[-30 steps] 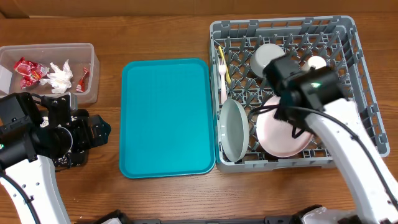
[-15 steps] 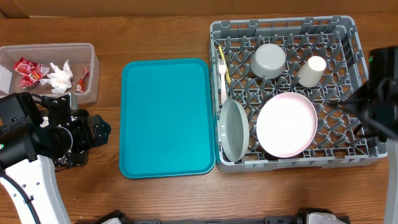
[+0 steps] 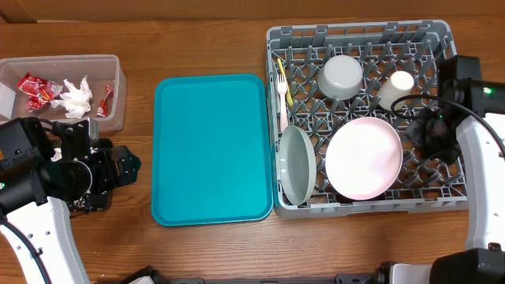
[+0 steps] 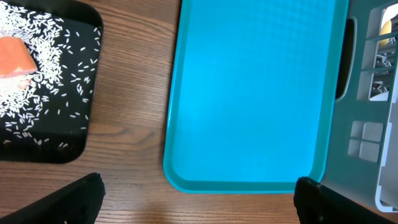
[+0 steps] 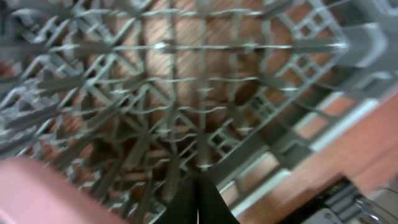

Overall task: Sort waste into correct bins and load items into the dishwasher rack
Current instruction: 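Push the white plate upright into the rack slots with the right gripper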

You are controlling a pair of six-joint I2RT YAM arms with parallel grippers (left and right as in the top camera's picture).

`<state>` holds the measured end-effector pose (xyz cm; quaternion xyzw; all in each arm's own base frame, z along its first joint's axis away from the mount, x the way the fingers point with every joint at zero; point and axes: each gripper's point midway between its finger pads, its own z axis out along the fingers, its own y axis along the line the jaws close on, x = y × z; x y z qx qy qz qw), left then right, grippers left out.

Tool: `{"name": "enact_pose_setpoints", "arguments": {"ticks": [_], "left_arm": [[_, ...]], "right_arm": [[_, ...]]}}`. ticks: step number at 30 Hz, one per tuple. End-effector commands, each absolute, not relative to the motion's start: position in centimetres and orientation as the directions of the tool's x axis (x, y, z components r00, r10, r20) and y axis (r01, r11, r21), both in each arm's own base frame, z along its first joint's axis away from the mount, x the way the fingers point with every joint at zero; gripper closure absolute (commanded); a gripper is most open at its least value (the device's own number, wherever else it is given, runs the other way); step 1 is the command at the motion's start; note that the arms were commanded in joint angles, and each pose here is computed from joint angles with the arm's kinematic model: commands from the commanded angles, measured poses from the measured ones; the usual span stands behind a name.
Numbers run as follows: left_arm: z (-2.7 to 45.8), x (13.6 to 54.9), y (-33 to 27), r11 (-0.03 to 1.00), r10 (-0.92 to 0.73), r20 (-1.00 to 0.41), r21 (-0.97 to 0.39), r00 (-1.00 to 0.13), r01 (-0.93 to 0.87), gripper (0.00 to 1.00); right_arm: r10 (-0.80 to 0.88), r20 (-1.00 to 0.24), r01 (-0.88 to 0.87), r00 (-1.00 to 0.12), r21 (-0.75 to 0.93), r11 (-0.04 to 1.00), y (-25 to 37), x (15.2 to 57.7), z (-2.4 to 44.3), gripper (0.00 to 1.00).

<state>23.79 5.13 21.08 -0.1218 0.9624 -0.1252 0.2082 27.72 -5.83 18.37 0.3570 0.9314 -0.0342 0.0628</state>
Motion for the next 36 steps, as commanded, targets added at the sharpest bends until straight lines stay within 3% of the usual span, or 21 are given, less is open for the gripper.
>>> {"name": "enact_pose_setpoints", "arguments": {"ticks": [1,19,23,34,36], "left_arm": [[20.9,23.9,5.1,0.938,-0.283,-0.369,-0.299,-0.885,-0.176,0.0],[20.9,23.9,5.1,0.938,-0.283,-0.369,-0.299,-0.885,-0.176,0.0],[20.9,23.9,5.1,0.938,-0.283,-0.369,-0.299,-0.885,-0.176,0.0],[20.9,23.9,5.1,0.938,-0.283,-0.369,-0.299,-0.885,-0.176,0.0],[20.9,23.9,5.1,0.938,-0.283,-0.369,-0.299,-0.885,-0.176,0.0]], "right_arm": [[0.582,-0.105,0.571,-0.807,0.119,0.813,-3.3,28.5,18.9,0.96],[0.431,-0.033,0.38,-0.902,0.415,0.827,2.3,29.2,20.6,0.96],[0.343,-0.083,0.241,-0.936,0.558,0.794,4.8,29.3,23.3,0.96],[0.41,-0.216,0.245,-0.886,0.534,0.81,4.1,27.5,27.6,0.96],[0.412,-0.256,0.225,-0.875,0.538,0.813,4.1,26.9,29.0,0.87]]}}
